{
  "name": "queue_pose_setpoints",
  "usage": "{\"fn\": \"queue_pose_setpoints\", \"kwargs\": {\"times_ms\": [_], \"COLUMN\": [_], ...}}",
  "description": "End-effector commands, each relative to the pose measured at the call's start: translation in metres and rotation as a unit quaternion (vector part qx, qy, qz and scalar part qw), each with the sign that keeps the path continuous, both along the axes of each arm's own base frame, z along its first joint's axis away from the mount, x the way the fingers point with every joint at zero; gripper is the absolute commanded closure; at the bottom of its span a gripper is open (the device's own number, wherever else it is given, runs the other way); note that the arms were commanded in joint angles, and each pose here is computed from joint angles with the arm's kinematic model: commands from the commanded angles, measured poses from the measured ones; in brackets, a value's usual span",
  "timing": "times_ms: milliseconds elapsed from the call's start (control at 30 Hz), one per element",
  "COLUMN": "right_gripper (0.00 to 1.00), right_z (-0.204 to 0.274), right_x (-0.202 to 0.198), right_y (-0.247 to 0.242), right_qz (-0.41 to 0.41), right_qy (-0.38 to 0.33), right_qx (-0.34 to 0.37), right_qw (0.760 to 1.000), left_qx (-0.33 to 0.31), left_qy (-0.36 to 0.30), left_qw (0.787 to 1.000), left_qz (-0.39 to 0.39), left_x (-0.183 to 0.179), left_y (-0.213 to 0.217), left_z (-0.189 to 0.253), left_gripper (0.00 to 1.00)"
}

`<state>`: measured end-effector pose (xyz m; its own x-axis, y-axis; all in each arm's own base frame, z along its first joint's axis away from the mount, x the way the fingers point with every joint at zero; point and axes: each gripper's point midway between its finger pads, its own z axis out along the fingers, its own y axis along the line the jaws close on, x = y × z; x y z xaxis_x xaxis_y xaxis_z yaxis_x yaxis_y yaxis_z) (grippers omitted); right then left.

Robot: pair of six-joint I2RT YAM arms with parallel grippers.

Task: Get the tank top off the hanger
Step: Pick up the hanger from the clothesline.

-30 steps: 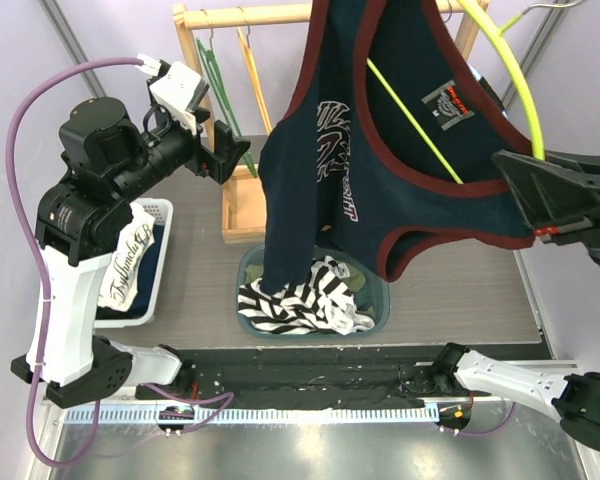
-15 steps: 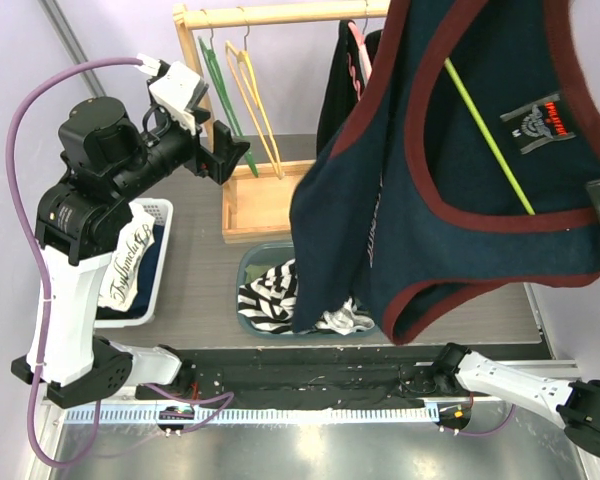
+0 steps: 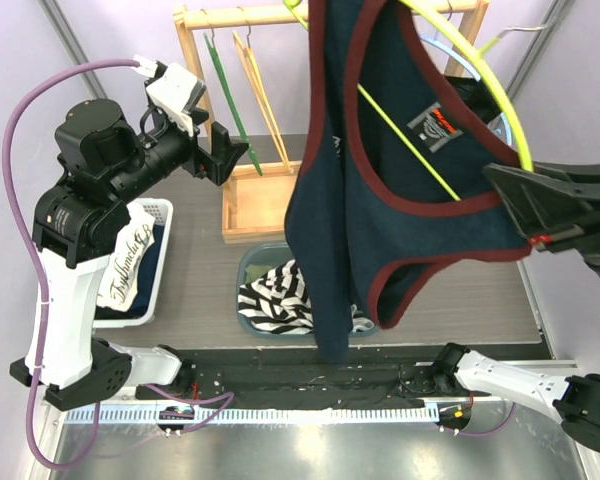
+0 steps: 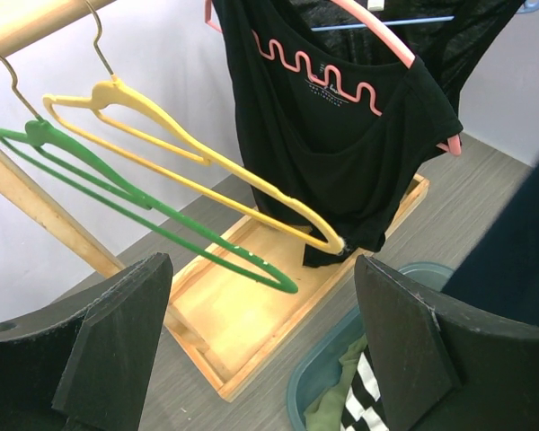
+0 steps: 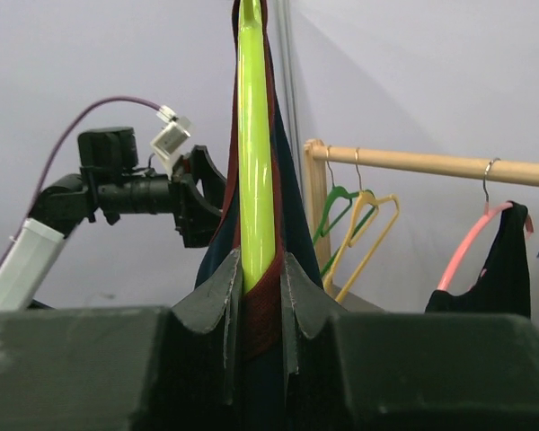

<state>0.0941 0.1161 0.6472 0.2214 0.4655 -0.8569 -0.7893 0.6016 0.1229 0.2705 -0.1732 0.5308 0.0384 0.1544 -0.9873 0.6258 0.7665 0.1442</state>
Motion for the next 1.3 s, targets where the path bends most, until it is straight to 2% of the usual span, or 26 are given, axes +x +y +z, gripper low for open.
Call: {"fn": "queue_pose_setpoints", "kwargs": {"times_ms": [0, 200, 300, 467, 567, 600, 700, 833, 1067, 1267], "right_gripper": [0.99, 0.99, 0.99, 0.99, 0.99, 0.99, 0.99, 0.99, 0.99, 0.99], "right_z": [0.027, 0.006, -0.017, -0.079, -0.112, -0.122, -0.138, -0.155, -0.163, -0.161], "right_x": [0.012, 0.020, 0.021, 0.028, 0.027, 0.026, 0.020, 0.009, 0.004, 0.004], "right_y": [-0.003, 0.011, 0.025, 0.054, 0.061, 0.062, 0.066, 0.076, 0.095, 0.104], "right_qz": [-0.033, -0.024, -0.002, 0.040, 0.055, 0.060, 0.078, 0.121, 0.170, 0.189], "right_qy": [-0.031, -0.012, 0.002, 0.067, 0.095, 0.101, 0.112, 0.121, 0.123, 0.116], "right_qx": [0.034, 0.002, -0.029, -0.110, -0.144, -0.152, -0.175, -0.211, -0.235, -0.237], "right_qw": [0.998, 1.000, 1.000, 0.991, 0.984, 0.981, 0.975, 0.962, 0.949, 0.946], "left_qx": [-0.013, -0.008, -0.003, 0.013, 0.039, 0.051, 0.090, 0.092, 0.070, 0.050], "left_qy": [-0.026, -0.032, -0.039, -0.051, -0.057, -0.049, -0.051, -0.047, 0.001, 0.022], "left_qw": [1.000, 0.999, 0.999, 0.999, 0.996, 0.993, 0.983, 0.966, 0.935, 0.913], "left_qz": [-0.004, -0.001, -0.001, -0.014, -0.055, -0.095, -0.154, -0.238, -0.349, -0.405], "left_x": [-0.009, -0.015, -0.018, -0.030, -0.049, -0.065, -0.090, -0.118, -0.130, -0.131], "left_y": [0.004, 0.009, 0.011, 0.015, 0.013, 0.007, 0.004, -0.010, -0.039, -0.056], "left_z": [0.016, 0.017, 0.019, 0.023, 0.017, 0.010, -0.003, -0.010, -0.028, -0.030], "left_gripper": [0.13, 0.13, 0.13, 0.15, 0.13, 0.12, 0.06, 0.02, 0.02, 0.06]}}
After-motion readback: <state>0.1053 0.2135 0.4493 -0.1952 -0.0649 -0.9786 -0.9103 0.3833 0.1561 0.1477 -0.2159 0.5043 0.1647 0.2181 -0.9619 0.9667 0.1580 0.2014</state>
